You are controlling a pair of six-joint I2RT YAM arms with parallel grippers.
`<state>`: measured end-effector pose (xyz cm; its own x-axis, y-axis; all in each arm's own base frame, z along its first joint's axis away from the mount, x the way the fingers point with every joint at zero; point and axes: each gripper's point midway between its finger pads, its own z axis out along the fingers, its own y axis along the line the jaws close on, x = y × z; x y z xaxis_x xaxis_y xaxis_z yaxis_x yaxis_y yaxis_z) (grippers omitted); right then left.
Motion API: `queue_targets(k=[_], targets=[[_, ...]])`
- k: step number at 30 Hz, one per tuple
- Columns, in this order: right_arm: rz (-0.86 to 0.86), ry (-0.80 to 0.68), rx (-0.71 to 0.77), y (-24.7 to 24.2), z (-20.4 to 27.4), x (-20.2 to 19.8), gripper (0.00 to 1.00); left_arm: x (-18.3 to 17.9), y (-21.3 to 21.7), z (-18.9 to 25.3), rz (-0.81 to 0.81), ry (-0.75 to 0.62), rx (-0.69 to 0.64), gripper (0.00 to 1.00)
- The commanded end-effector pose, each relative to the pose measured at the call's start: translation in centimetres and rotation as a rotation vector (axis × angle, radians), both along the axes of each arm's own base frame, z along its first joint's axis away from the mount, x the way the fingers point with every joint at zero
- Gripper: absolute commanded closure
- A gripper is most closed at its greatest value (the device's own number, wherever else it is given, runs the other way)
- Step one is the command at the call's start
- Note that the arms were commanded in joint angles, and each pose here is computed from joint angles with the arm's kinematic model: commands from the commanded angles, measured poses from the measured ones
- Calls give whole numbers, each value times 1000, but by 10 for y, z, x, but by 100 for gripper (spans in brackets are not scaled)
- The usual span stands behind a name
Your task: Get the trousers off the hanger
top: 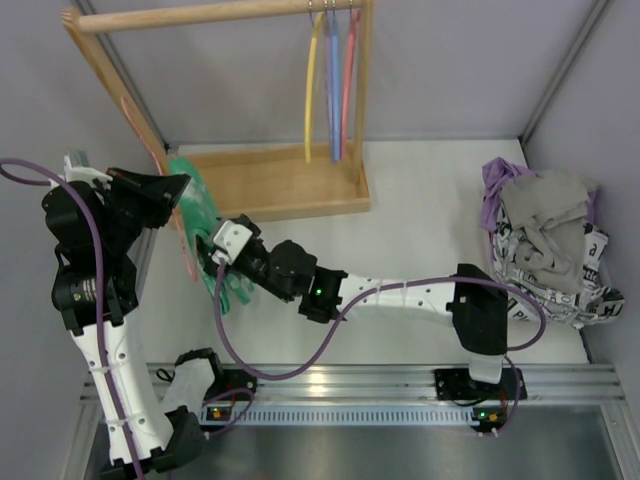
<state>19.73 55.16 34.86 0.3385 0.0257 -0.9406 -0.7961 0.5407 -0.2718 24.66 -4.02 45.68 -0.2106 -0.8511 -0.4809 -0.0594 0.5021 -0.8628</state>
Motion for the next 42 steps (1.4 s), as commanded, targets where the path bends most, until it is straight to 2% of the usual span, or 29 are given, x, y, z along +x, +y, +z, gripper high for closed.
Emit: queue_targets(k=[1, 5, 12, 19, 30, 36, 42], targets=[[-26, -26, 97, 4, 30, 7, 36, -14, -9, 64, -28, -238, 42, 100], [-39, -43, 92, 5, 26, 14, 43, -14, -9, 66, -32, -242, 48, 100], [-63, -47, 72, -4, 19, 23, 45, -14, -9, 66, -36, -242, 50, 100], [-61, -65, 61, -22, 24, 26, 30, -9, -8, 62, -37, -229, 54, 100], [-52, -50, 67, -24, 26, 25, 29, -6, -7, 64, -38, -236, 60, 100], [-42, -54, 65, -27, 29, 23, 18, -5, -7, 66, -40, -244, 62, 100], [-44, -53, 39, -28, 22, 26, 28, -5, -8, 70, -43, -253, 56, 100]])
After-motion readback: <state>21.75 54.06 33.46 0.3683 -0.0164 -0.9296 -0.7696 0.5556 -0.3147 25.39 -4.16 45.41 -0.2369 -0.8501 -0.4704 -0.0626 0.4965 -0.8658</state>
